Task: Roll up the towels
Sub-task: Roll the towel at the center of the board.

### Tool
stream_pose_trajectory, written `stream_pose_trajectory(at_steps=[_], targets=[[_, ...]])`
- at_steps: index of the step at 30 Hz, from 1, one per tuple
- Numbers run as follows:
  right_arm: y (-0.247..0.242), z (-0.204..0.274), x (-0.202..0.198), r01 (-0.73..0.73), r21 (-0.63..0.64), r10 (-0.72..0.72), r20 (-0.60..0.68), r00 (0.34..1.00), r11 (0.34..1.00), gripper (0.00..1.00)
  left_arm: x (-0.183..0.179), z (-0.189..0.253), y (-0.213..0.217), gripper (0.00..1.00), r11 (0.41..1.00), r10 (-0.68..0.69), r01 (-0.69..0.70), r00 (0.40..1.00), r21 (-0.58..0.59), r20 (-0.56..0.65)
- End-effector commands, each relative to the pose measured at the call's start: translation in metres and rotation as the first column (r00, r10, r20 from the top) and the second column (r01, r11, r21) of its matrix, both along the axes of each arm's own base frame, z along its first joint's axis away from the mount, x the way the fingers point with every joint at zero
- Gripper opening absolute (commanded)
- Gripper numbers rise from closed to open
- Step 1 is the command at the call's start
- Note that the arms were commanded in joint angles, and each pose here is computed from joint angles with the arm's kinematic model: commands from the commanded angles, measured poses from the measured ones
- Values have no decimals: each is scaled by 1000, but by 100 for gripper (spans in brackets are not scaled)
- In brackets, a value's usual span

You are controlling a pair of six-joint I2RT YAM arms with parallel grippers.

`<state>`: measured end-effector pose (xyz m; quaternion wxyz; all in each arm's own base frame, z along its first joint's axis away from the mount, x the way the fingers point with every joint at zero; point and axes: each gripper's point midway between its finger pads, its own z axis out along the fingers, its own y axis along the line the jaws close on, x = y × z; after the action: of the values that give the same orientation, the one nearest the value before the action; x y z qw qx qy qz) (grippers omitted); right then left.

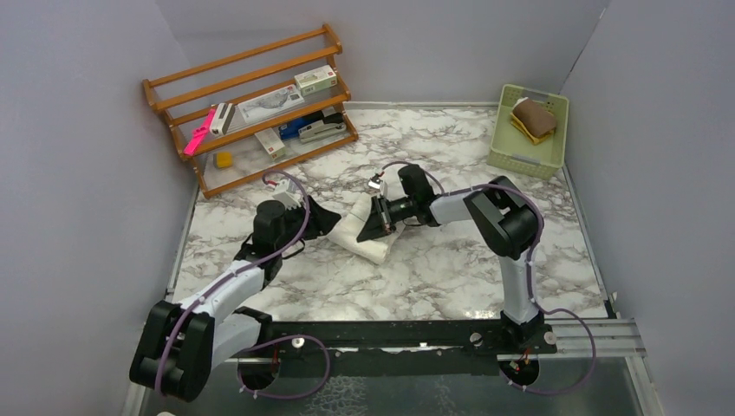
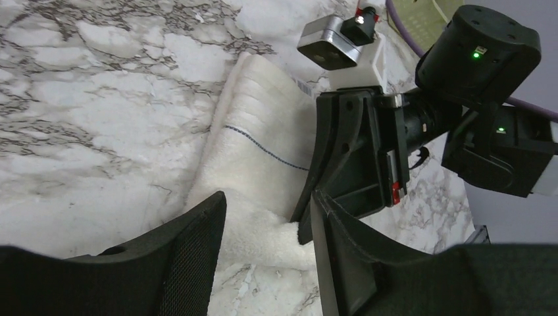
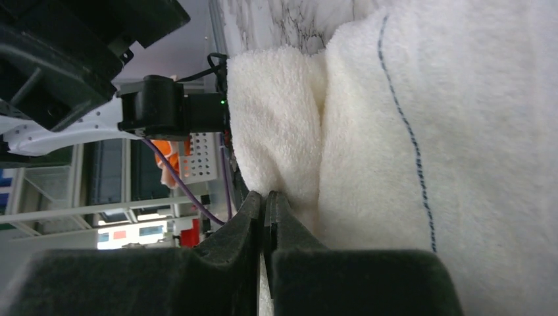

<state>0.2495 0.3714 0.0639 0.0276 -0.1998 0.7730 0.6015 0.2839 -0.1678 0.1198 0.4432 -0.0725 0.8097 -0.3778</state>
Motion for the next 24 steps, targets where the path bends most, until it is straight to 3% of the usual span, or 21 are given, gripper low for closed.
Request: stream_pose_trajectory(at_steps=[1, 8, 12, 17, 22, 24], targets=[[-7, -9, 2, 24, 31, -21, -109, 994, 999, 1, -1, 11, -23, 52, 996, -60, 63, 997, -63, 43], [-15, -38, 14, 100, -36, -105, -171, 980, 994, 1, -9, -2, -40, 48, 991, -98, 99, 995, -93, 14], [-18, -53, 23, 135, -117, -149, -123, 981, 984, 1, -11, -13, -45, 40, 988, -108, 106, 994, -108, -12], [-22, -66, 28, 157, -188, -174, -73, 982, 969, 1, -11, -28, -51, 38, 987, -117, 111, 992, -113, -43], [-26, -69, 28, 156, -213, -170, -48, 984, 964, 1, -4, -58, -48, 36, 995, -94, 90, 991, -51, -90], [-27, -66, 30, 152, -211, -156, -5, 988, 966, 6, -2, -73, -44, 34, 997, -79, 78, 990, -14, -114]])
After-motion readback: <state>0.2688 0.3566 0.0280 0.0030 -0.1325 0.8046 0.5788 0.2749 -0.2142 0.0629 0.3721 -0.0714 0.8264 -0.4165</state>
